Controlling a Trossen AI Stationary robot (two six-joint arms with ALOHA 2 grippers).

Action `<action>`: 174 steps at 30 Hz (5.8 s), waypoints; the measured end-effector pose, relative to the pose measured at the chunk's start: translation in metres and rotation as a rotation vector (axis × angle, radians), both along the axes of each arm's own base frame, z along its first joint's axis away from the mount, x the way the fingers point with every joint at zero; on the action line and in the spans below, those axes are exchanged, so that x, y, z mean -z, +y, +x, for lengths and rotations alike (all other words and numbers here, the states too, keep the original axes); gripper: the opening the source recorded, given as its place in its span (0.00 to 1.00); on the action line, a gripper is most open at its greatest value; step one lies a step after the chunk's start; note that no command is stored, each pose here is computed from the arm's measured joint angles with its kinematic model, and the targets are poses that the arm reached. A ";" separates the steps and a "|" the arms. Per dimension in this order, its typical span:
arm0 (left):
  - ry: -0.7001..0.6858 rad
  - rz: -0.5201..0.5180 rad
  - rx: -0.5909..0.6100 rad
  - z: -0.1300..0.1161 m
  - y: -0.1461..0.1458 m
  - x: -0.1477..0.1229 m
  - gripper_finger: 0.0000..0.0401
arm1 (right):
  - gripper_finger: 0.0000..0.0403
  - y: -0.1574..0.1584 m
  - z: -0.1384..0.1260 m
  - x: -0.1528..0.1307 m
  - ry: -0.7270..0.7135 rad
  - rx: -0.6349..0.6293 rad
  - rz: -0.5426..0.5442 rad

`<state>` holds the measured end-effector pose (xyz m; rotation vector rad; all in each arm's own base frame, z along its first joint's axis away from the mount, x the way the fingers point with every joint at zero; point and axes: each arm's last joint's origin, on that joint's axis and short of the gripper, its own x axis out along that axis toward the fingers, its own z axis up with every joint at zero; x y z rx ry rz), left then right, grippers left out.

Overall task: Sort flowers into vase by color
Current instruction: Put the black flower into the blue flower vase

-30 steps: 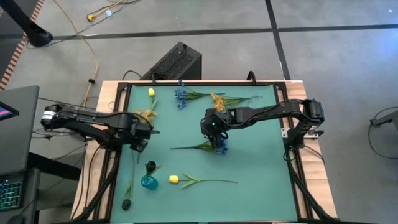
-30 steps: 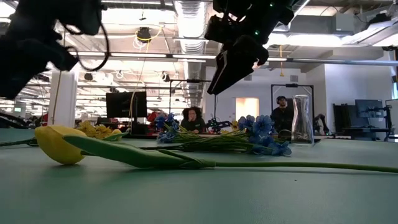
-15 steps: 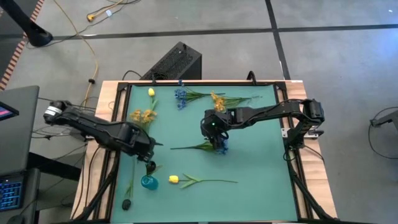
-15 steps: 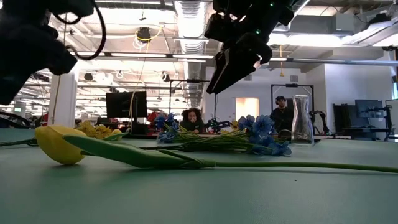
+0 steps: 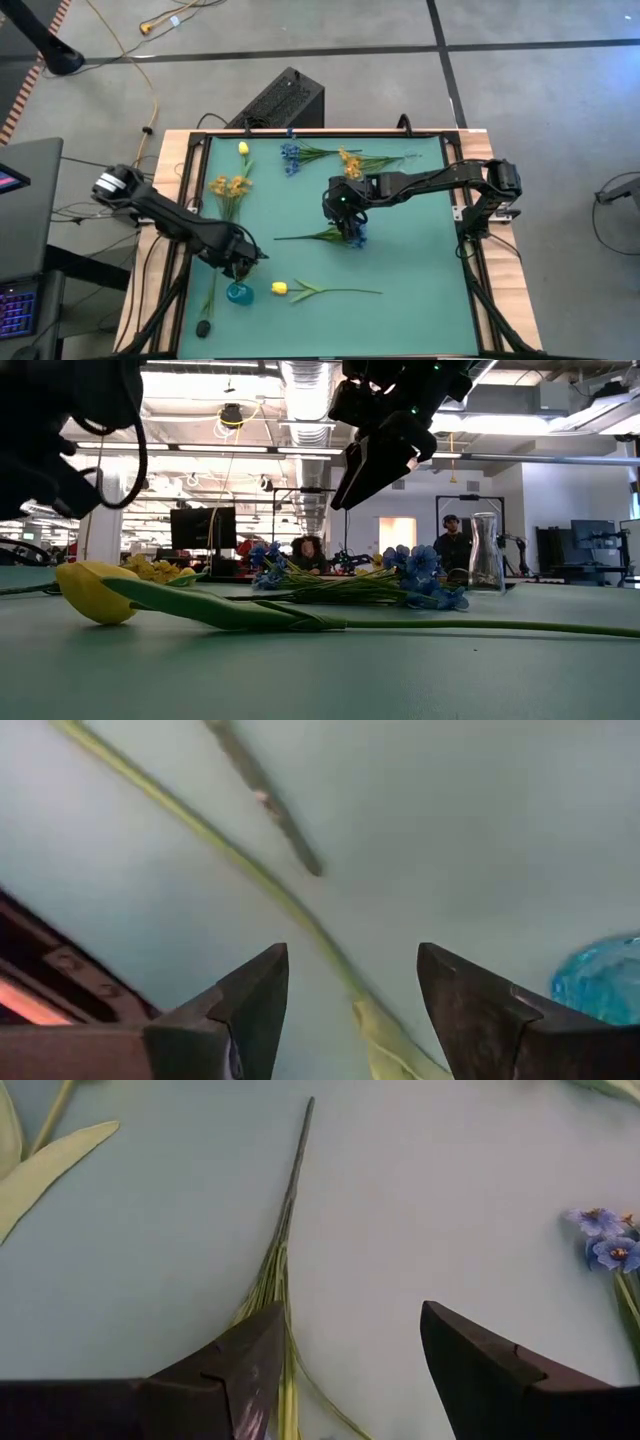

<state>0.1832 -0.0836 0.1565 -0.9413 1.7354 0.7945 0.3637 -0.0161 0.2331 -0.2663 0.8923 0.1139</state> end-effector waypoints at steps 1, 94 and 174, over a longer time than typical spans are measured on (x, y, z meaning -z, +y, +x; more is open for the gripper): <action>0.014 -0.005 0.007 0.000 -0.002 0.002 0.53 | 0.65 0.000 0.000 0.000 0.000 -0.005 0.006; -1.259 0.535 0.053 -0.039 0.103 -0.106 0.00 | 0.65 0.019 0.022 -0.027 -0.112 -0.571 -1.087; -1.407 0.198 0.258 0.021 0.128 -0.085 0.05 | 0.06 0.029 0.074 0.008 -0.405 -0.702 -1.399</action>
